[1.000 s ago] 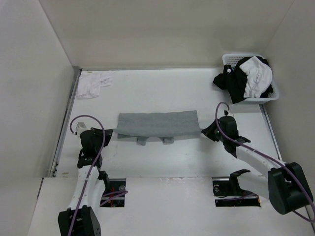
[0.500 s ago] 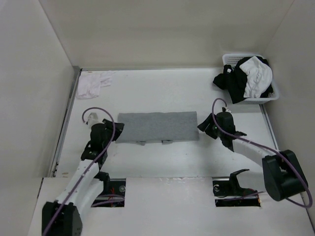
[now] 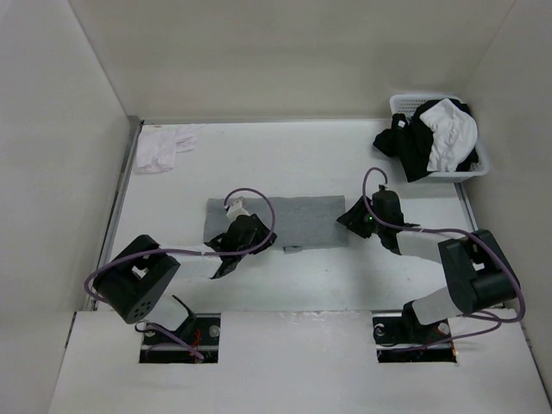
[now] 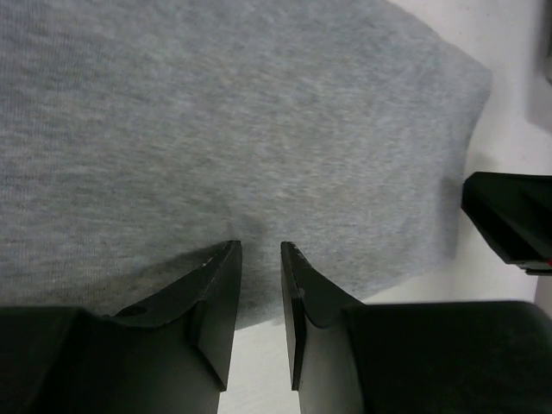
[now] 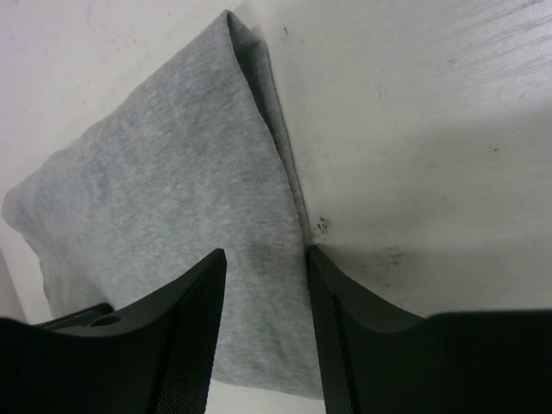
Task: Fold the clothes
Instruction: Fold the tank top
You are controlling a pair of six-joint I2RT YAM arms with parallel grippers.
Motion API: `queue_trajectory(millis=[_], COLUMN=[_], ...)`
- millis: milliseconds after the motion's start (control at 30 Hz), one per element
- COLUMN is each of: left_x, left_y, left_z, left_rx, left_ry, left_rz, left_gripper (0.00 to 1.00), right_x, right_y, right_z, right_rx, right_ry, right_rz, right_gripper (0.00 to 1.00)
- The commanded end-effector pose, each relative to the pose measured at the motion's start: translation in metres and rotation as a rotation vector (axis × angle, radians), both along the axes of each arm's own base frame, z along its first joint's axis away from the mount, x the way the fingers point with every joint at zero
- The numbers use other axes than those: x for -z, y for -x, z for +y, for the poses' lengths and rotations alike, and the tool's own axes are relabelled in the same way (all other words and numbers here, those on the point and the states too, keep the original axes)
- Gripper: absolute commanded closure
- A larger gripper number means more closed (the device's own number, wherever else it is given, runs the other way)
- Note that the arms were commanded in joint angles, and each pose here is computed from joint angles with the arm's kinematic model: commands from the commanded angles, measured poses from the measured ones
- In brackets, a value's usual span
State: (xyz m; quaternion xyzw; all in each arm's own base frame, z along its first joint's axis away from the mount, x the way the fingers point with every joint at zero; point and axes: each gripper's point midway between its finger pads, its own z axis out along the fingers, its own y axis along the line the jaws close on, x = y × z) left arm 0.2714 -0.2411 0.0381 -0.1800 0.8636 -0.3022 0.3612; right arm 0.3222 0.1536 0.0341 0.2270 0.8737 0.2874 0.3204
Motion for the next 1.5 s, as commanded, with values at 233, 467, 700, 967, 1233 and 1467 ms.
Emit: queue_trajectory(millis=[233, 467, 700, 967, 1233, 1467], left_x=[-0.007, -0.028, -0.055, -0.080, -0.104, -0.123], left_y=[0.013, 0.011, 0.007, 0.013, 0.018, 0.021], left_z=[0.007, 0.008, 0.012, 0.007, 0.022, 0.048], left_rx=[-0.005, 0.015, 0.018, 0.036, 0.012, -0.031], left_ry=[0.084, 0.089, 0.098, 0.147, 0.182, 0.200], left_rz=[-0.055, -0.121, -0.174, -0.212, -0.261, -0.306], left_gripper=[0.77, 0.77, 0.77, 0.77, 0.77, 0.76], right_x=[0.010, 0.013, -0.038, -0.112, -0.185, -0.205], right_y=[0.006, 0.000, 0.006, 0.039, 0.041, 0.019], right_z=[0.013, 0.017, -0.009, -0.038, 0.013, 0.098], right_rx=[0.028, 0.067, 0.136, 0.110, -0.012, -0.108], right_ry=[-0.080, -0.131, -0.049, 0.076, 0.091, 0.121], right_rz=[0.041, 0.026, -0.141, -0.260, -0.310, -0.282], right_gripper=[0.59, 0.86, 0.96, 0.96, 0.95, 0.95])
